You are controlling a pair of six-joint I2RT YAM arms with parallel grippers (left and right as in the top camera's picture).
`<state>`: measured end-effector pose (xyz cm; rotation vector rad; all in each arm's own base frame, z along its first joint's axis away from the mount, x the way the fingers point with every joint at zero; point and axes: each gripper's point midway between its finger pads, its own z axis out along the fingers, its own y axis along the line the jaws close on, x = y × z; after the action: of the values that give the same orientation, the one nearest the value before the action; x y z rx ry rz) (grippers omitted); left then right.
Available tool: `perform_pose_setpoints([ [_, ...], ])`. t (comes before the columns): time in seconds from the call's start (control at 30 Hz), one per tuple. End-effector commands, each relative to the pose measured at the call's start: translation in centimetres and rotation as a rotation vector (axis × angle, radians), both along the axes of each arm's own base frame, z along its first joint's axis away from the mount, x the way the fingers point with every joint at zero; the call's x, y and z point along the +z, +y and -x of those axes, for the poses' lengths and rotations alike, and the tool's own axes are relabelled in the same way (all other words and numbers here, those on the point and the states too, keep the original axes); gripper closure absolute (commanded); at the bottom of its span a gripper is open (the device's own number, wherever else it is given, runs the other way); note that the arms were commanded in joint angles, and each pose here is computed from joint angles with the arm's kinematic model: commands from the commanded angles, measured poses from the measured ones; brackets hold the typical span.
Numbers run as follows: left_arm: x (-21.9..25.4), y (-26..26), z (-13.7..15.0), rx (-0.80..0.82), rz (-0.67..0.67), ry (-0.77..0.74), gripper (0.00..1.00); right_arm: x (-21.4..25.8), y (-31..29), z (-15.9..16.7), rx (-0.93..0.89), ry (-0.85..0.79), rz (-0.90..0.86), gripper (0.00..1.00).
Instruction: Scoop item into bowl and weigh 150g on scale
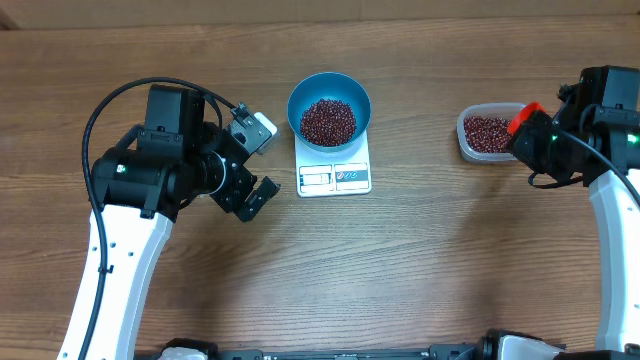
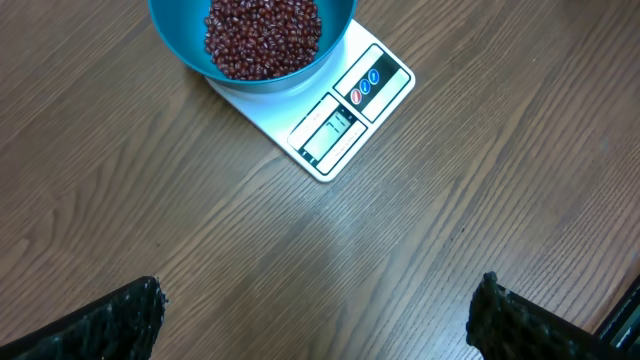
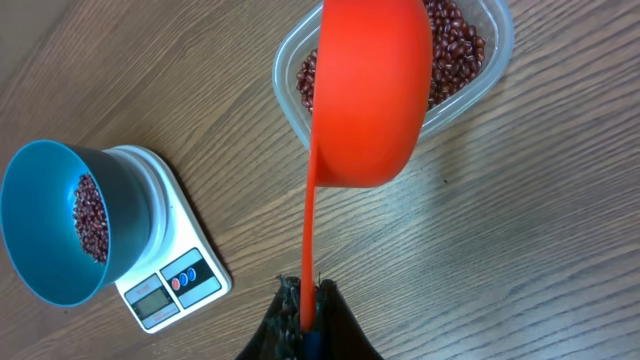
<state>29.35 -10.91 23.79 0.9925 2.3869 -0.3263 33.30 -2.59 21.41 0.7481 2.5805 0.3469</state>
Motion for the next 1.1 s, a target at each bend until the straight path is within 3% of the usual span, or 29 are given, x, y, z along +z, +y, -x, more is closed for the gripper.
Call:
perform_pose_setpoints([
  [0.0,0.4,-0.2,-0.3,-0.022,0.008,-0.015,0.01,0.1,0.2,0.0,0.031,-0.009,0.003,0.96],
  [1.07,0.4,-0.2,-0.3,-0.022,0.008,-0.015,0.00,-2.1,0.6,-1.1,0.031,0.045,-0.049,0.96],
])
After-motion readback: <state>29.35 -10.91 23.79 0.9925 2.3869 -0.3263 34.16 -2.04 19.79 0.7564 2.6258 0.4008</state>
